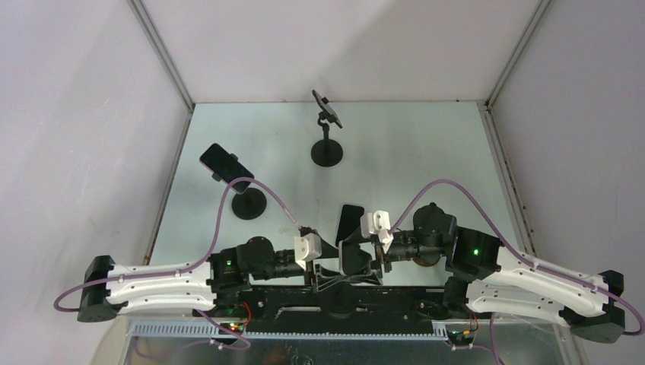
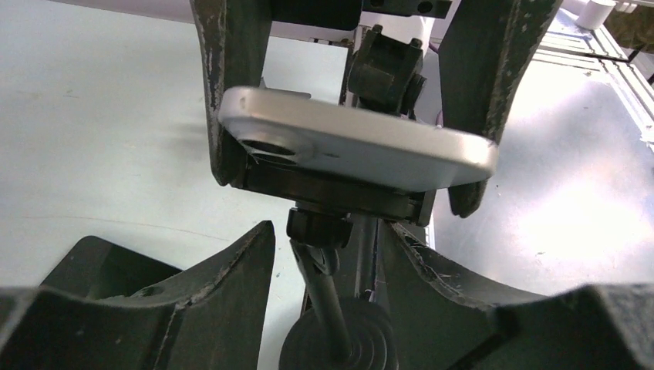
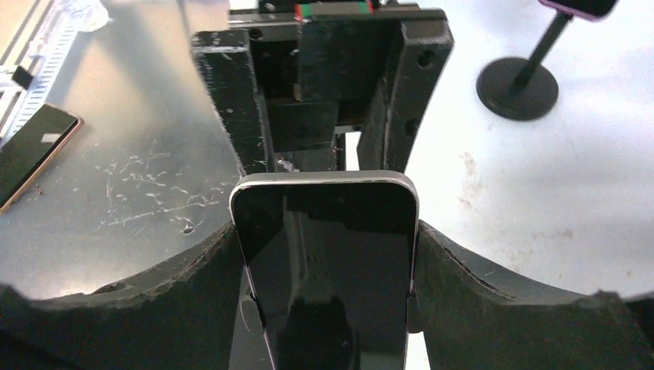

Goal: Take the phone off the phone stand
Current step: Adjust the phone stand with the phone.

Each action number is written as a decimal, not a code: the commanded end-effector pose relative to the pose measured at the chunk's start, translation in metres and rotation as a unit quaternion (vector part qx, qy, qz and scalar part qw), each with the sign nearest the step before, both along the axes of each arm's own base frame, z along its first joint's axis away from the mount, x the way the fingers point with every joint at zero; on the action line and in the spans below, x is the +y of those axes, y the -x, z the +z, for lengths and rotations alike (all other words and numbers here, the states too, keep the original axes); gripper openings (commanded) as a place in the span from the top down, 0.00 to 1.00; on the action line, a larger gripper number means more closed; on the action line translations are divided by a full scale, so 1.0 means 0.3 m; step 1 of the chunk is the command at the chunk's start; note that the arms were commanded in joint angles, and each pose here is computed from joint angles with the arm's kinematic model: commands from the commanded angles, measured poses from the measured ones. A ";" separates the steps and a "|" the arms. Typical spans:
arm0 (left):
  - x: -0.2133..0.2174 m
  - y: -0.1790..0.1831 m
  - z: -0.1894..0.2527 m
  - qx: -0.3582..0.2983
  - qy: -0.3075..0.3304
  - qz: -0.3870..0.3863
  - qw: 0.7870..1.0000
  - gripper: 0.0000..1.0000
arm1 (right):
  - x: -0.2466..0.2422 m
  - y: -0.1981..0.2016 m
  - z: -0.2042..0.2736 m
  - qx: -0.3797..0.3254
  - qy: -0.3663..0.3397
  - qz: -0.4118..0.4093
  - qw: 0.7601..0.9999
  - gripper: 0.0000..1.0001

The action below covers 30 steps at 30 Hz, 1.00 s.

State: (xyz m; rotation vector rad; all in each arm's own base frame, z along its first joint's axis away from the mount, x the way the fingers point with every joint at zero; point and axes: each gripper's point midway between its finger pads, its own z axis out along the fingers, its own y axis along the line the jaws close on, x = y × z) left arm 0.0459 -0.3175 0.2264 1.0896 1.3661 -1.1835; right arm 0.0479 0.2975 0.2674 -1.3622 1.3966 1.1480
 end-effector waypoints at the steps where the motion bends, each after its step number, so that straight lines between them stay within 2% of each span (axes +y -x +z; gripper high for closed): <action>1: -0.009 0.027 0.073 -0.023 0.032 -0.027 0.999 0.41 | 0.027 0.058 0.201 -0.073 -0.112 0.072 0.988 1.00; 17: -0.041 0.036 0.054 -0.021 0.016 -0.041 0.999 0.51 | 0.042 0.088 0.184 -0.063 -0.106 0.101 0.987 1.00; 21: -0.050 0.037 0.041 -0.015 0.005 -0.043 0.999 0.63 | 0.046 0.090 0.185 -0.063 -0.107 0.102 0.987 1.00; 23: -0.053 0.035 0.042 -0.014 0.003 -0.041 0.999 0.76 | 0.046 0.092 0.182 -0.063 -0.106 0.104 0.987 1.00; 25: -0.055 0.032 0.046 -0.013 0.002 -0.038 0.999 0.97 | 0.046 0.091 0.175 -0.061 -0.102 0.103 0.988 1.00; 26: -0.055 0.027 0.045 -0.012 0.000 -0.034 0.999 0.98 | 0.045 0.089 0.172 -0.061 -0.099 0.100 0.988 1.00; 28: -0.052 0.018 0.045 -0.011 0.001 -0.026 1.000 1.00 | 0.042 0.077 0.162 -0.057 -0.092 0.088 0.990 0.91; 29: -0.049 0.016 0.050 -0.012 0.005 -0.024 1.000 1.00 | 0.039 0.068 0.153 -0.055 -0.086 0.078 0.992 0.76; 30: -0.046 0.011 0.048 -0.011 0.005 -0.018 1.000 1.00 | 0.038 0.058 0.148 -0.052 -0.082 0.067 0.993 0.69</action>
